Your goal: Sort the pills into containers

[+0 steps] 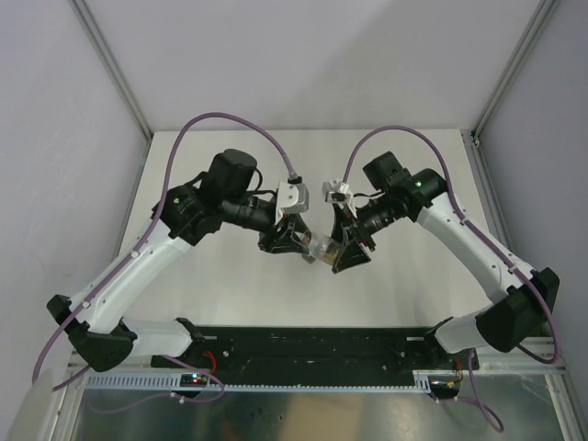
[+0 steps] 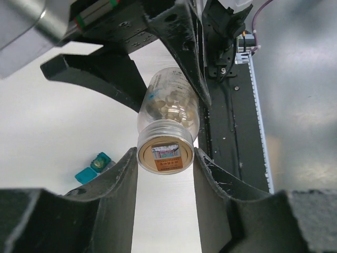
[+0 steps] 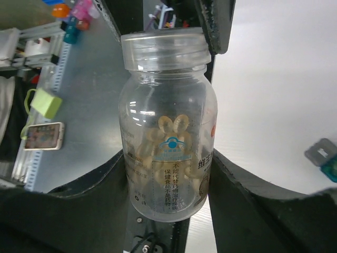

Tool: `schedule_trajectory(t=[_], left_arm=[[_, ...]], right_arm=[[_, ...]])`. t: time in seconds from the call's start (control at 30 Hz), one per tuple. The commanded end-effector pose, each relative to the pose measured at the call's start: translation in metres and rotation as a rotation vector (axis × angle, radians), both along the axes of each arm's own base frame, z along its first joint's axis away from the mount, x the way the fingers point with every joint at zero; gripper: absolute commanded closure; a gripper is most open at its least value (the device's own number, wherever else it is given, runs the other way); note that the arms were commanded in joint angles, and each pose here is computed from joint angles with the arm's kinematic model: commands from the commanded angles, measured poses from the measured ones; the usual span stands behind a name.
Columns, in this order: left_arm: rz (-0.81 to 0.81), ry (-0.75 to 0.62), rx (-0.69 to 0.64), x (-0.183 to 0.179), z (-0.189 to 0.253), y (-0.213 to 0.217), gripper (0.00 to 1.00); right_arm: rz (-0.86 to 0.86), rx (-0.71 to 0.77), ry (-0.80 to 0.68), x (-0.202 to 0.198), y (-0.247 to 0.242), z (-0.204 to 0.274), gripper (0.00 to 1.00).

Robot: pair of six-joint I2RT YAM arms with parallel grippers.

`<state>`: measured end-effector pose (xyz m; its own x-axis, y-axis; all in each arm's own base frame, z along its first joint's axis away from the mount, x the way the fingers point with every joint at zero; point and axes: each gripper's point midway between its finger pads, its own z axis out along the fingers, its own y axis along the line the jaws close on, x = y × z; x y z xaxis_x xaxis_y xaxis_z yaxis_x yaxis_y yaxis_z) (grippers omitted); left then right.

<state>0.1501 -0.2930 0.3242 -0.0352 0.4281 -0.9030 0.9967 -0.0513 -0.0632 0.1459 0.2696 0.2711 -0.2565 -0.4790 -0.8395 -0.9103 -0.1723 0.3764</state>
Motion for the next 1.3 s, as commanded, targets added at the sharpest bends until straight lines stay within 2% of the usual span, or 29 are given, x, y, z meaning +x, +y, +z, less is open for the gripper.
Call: schedule_trajectory(t=[0.0, 0.1, 0.17, 0.37, 0.4, 0.67, 0.87, 1.07, 1.27], left_arm=[[-0.142, -0.02, -0.003, -0.033, -0.005, -0.004, 0.64], [-0.128, -0.034, 0.004, -0.03, -0.005, -0.004, 0.51], [-0.107, -0.043, 0.009, -0.027, -0.002, -0.004, 0.39], [-0.038, -0.054, 0.01, -0.016, 0.009, -0.004, 0.05], [-0.027, -0.054, 0.008, -0.015, 0.011, -0.003, 0.03], [0.132, 0.008, 0.0, 0.01, 0.026, 0.007, 0.0], [0.246, 0.156, -0.033, 0.029, 0.038, 0.015, 0.0], [0.26, 0.302, -0.068, 0.04, 0.05, 0.009, 0.0], [0.262, 0.415, -0.07, 0.047, 0.052, 0.0, 0.0]], right_arm=[[0.092, 0.137, -0.001, -0.002, 0.011, 0.034, 1.0], [0.111, 0.1, 0.022, -0.004, 0.011, 0.028, 1.0], [0.104, 0.081, 0.021, -0.003, 0.01, 0.023, 1.0], [0.031, 0.056, -0.066, 0.006, 0.008, 0.016, 1.0], [0.016, 0.052, -0.083, 0.008, 0.007, 0.016, 1.0], [-0.118, 0.014, -0.228, 0.026, -0.001, 0.022, 1.0], [-0.262, -0.019, -0.391, 0.049, -0.011, 0.035, 1.0], [-0.368, -0.06, -0.529, 0.064, -0.018, 0.045, 1.0], [-0.444, -0.091, -0.602, 0.077, -0.021, 0.049, 1.0]])
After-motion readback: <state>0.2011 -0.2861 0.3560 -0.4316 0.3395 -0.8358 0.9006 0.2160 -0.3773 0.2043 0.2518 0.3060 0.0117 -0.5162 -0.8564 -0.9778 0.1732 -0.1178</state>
